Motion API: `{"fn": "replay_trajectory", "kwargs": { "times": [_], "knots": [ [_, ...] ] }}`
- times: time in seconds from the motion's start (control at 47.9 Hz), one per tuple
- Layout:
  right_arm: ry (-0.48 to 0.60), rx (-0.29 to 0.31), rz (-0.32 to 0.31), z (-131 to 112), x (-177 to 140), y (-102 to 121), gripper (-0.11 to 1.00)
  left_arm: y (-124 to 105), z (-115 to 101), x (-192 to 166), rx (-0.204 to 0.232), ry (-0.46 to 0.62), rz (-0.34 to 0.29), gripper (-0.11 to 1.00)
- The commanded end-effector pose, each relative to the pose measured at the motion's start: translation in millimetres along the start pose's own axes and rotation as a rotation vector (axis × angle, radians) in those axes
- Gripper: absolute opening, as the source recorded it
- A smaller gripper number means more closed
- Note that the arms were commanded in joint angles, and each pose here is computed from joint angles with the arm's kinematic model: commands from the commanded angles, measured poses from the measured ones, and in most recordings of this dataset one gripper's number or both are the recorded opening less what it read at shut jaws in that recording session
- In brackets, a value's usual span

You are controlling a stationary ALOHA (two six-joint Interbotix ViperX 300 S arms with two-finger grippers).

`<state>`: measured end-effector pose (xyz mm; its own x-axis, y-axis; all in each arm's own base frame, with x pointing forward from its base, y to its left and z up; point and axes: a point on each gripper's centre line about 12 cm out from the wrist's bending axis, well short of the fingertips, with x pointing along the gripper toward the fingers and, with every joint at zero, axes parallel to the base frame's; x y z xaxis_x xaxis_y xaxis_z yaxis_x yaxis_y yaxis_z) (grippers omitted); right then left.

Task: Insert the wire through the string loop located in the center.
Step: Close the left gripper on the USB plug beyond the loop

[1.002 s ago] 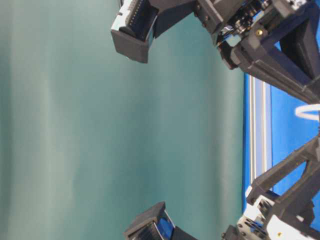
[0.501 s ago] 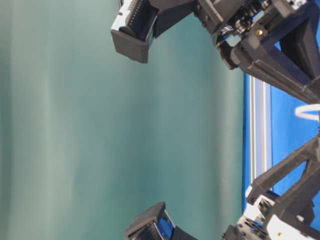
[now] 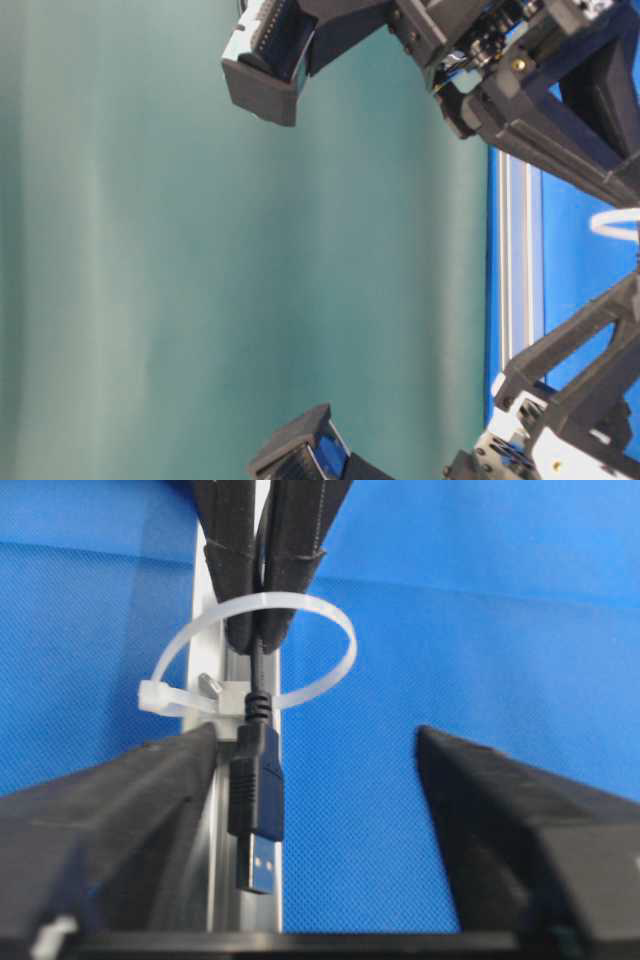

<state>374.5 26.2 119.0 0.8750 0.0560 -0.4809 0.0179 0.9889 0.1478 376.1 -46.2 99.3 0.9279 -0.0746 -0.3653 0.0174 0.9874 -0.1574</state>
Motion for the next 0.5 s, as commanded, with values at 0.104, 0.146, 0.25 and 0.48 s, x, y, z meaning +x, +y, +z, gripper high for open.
{"fn": "replay_trajectory", "kwargs": {
  "times": [0.104, 0.146, 0.25, 0.48],
  "knots": [
    [-0.041, -0.002, 0.008, 12.3, 0.0, 2.7, -0.02, -3.0, 9.7, -0.6, 0.0, -0.034, -0.009, 0.31],
    [-0.041, -0.002, 0.008, 12.3, 0.0, 2.7, -0.02, -2.9, 9.7, -1.4, 0.0, -0.037, -0.009, 0.19],
    [-0.041, -0.002, 0.008, 12.3, 0.0, 2.7, -0.02, -2.4, 10.2, -1.4, -0.001, -0.041, -0.008, 0.08],
    [-0.04, -0.003, 0.01, 12.2, 0.0, 3.3, -0.02, -1.2, 10.4, -1.3, -0.002, -0.041, -0.005, 0.08]
  ]
}}
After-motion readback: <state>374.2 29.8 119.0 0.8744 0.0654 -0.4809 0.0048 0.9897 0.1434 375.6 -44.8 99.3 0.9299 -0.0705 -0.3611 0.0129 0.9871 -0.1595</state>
